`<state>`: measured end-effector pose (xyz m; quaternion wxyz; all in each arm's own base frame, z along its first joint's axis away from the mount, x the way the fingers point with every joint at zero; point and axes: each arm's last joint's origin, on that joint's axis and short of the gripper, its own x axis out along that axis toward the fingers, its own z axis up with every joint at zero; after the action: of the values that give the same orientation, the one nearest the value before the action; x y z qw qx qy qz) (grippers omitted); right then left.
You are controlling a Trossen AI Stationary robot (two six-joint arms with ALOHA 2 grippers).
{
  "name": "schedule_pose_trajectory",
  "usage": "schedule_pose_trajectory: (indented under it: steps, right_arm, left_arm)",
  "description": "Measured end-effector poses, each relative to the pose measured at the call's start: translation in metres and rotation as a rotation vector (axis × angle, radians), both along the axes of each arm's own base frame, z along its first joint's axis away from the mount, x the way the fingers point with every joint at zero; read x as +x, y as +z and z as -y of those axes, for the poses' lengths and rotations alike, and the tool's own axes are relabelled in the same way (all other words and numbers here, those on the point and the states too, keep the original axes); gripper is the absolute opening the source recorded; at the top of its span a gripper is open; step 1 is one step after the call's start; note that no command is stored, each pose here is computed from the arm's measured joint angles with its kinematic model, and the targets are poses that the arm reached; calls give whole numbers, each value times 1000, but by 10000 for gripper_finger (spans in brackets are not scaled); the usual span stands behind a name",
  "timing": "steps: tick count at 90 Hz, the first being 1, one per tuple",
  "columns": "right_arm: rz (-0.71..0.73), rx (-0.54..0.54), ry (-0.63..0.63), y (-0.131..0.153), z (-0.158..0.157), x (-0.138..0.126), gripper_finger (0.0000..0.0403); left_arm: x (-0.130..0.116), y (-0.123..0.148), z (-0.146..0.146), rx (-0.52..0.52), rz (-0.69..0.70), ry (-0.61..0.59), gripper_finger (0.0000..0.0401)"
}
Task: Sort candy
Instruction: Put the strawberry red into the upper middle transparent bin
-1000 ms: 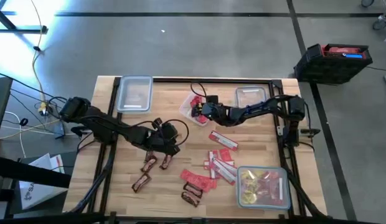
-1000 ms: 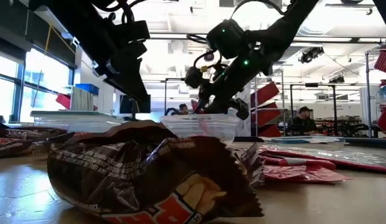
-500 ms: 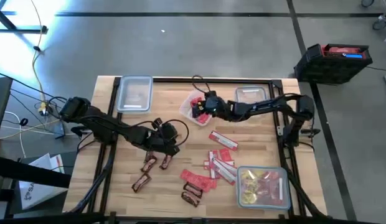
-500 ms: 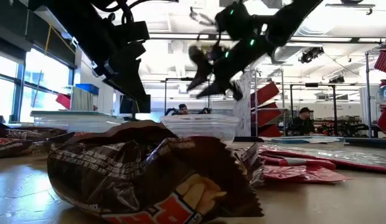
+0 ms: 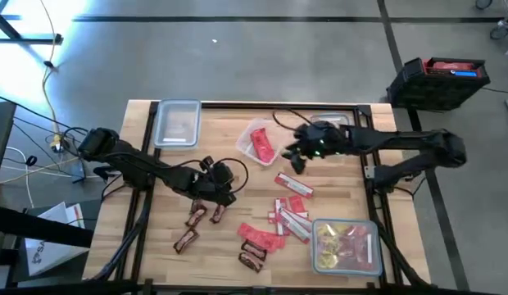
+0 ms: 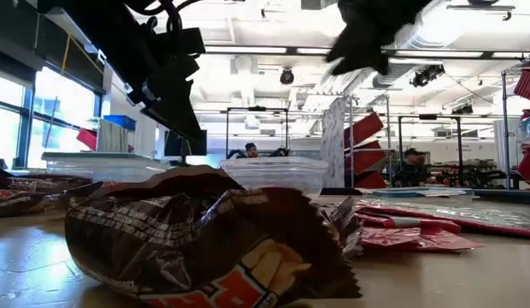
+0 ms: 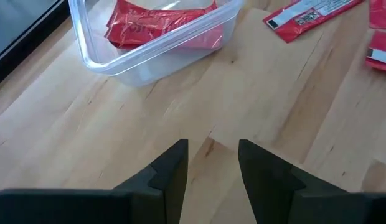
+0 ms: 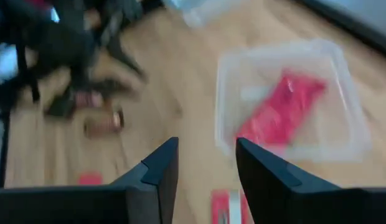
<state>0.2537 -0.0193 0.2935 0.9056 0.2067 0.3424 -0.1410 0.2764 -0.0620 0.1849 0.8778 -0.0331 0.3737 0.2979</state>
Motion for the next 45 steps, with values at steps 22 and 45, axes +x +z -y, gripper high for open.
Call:
schedule_pose_trajectory:
  steps: [22,45]
  right_arm:
    - [-198,16,46,-14,-42,-14,130]
    - [-316,-109,49,-44,-75,0,131]
  left_arm:
    - [0,0,0,-5,9,5,126]
    - [3,2,1,-14,36,5,126]
